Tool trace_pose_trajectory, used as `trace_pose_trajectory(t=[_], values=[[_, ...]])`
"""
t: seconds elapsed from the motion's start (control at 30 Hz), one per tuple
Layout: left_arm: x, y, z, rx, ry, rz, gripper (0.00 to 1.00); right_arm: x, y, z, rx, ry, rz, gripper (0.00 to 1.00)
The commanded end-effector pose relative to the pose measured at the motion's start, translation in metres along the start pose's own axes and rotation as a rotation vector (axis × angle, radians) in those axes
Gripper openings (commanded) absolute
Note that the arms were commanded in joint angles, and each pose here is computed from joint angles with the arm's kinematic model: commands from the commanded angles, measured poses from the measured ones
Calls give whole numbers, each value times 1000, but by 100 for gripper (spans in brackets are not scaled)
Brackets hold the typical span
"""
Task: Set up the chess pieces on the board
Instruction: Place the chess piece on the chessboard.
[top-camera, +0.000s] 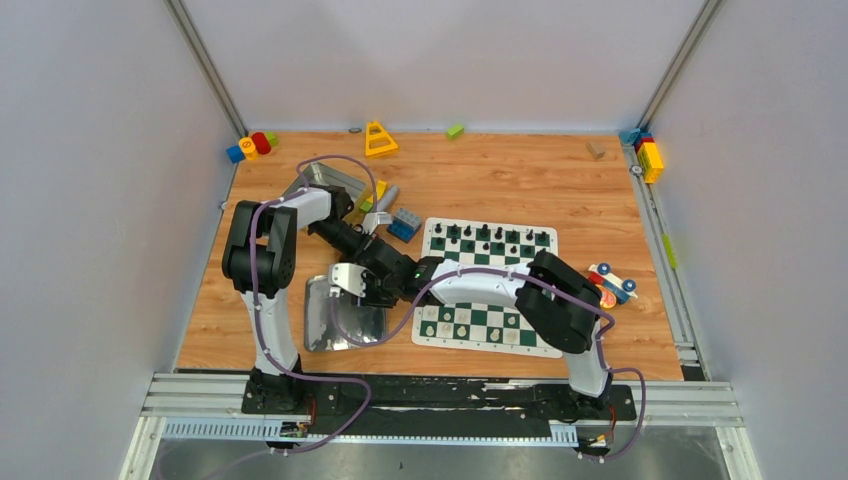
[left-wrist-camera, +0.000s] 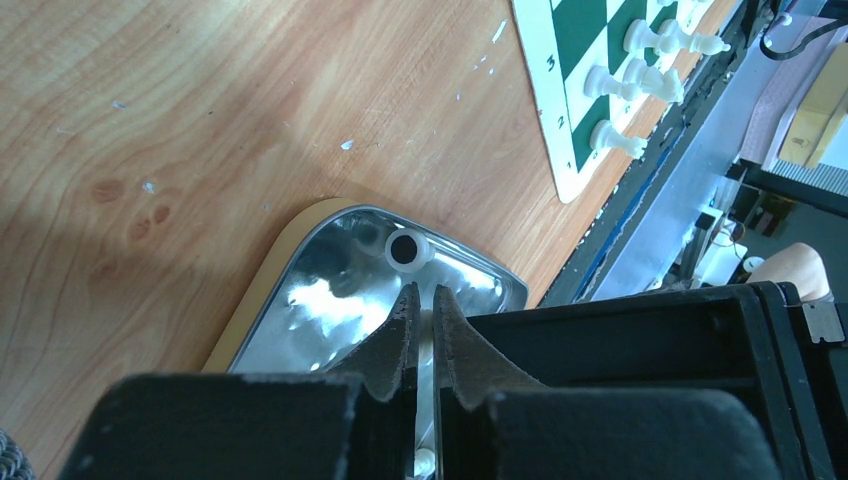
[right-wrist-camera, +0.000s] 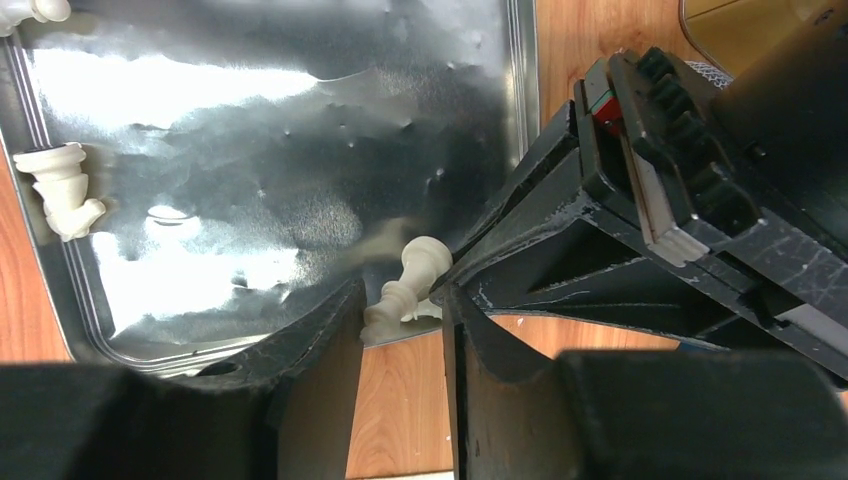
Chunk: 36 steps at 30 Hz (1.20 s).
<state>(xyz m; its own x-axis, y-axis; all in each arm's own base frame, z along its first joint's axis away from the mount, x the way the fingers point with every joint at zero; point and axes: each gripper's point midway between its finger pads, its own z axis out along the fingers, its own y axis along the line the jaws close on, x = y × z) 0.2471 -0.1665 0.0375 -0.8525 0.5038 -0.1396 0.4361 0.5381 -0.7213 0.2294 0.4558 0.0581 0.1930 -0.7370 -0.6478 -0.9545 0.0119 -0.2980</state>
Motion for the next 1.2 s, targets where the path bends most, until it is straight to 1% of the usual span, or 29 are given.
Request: trace_pose_trajectory(t=[0.0,0.13,0.37,0.5,0.63,0.67,0.7,0.73,0.93,1.07,1.17], values=[[-5,-12,-2,29,-14,24,0,-22,-13,2,47,-50,-25,33],[-5,-12,-2,30,-14,26,0,-21,-13,2,47,-46,-26,26],[-5,-12,-3,29,-13,30,0,-24,-16,-3,55,-45,-29,8],[-6,-12,-5,10,-17,48,4,-27,-17,-10,57,-52,-26,1],[-8,-13,-10,-12,-26,68,17,-31,-17,-18,55,-58,-19,0],[-8,-13,-11,-18,-31,75,24,-33,-17,-20,55,-61,-18,0],[-9,-13,-13,-28,-33,82,27,-33,-17,-22,53,-62,-15,0],[-10,-13,-14,-35,-37,88,32,-34,-17,-24,50,-65,-12,0],[-17,-13,-25,-91,-57,120,51,-38,-10,-39,21,-72,16,0],[-23,-15,-34,-126,-73,147,56,-41,-10,-58,12,-84,41,0],[-29,-16,-43,-165,-96,175,58,-43,-7,-80,-32,-84,74,0]])
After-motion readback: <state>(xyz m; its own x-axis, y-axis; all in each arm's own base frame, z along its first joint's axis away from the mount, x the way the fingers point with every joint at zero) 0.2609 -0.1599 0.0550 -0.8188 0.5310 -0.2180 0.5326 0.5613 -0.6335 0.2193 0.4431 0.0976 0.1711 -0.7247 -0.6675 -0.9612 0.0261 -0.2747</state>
